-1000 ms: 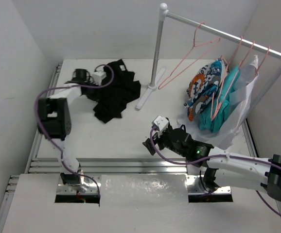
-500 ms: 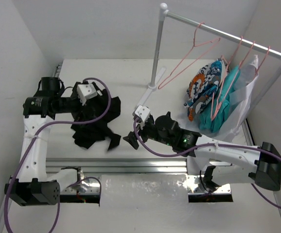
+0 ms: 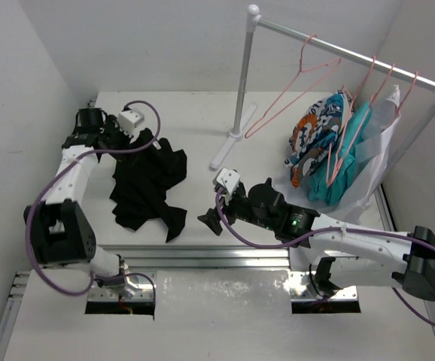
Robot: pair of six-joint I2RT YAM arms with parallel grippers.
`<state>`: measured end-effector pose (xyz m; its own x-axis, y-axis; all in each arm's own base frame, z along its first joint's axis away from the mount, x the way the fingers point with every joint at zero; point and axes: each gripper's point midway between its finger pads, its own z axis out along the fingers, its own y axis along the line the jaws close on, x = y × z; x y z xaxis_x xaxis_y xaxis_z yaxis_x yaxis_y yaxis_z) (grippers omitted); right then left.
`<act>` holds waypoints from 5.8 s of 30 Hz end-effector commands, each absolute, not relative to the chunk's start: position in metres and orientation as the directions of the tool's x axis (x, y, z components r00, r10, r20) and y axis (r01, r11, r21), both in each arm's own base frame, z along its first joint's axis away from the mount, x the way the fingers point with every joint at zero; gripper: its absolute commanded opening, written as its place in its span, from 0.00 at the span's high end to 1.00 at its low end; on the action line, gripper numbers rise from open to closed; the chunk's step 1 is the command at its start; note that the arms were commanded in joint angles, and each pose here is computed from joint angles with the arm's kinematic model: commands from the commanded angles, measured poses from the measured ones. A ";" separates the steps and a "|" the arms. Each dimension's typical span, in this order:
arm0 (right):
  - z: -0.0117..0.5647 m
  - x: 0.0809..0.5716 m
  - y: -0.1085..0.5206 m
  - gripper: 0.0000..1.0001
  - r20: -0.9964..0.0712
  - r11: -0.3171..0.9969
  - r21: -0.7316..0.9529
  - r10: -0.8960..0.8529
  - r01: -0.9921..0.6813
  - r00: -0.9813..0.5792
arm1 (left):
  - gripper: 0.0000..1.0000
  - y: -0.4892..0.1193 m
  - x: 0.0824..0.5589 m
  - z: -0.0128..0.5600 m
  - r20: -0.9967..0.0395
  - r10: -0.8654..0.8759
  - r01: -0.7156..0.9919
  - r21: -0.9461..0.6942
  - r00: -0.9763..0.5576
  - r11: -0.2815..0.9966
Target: Place the shirt on the hanger
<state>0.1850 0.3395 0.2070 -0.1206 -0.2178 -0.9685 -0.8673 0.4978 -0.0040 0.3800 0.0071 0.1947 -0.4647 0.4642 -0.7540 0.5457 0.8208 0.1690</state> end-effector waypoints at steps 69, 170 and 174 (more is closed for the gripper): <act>0.331 0.268 0.456 0.25 -0.984 0.209 -0.175 -0.070 -0.962 0.164 | 1.00 -0.114 0.258 0.363 -0.884 0.375 0.834 0.417 0.280 0.360; 0.276 0.216 0.363 0.58 -0.985 0.382 -0.107 -0.163 -0.918 0.047 | 1.00 -0.061 0.303 0.355 -0.779 0.620 0.618 0.534 0.095 0.577; 0.261 0.218 0.383 0.47 -0.984 0.334 -0.083 -0.179 -0.939 0.023 | 1.00 -0.069 0.288 0.343 -0.780 0.619 0.677 0.503 0.089 0.537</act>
<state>0.2132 0.3646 0.2383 -0.0258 -0.2418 -0.9700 -0.9297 0.3625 -0.0657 0.3051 -0.0618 0.3193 -0.0371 0.5949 -0.8029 0.6747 0.6076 0.4191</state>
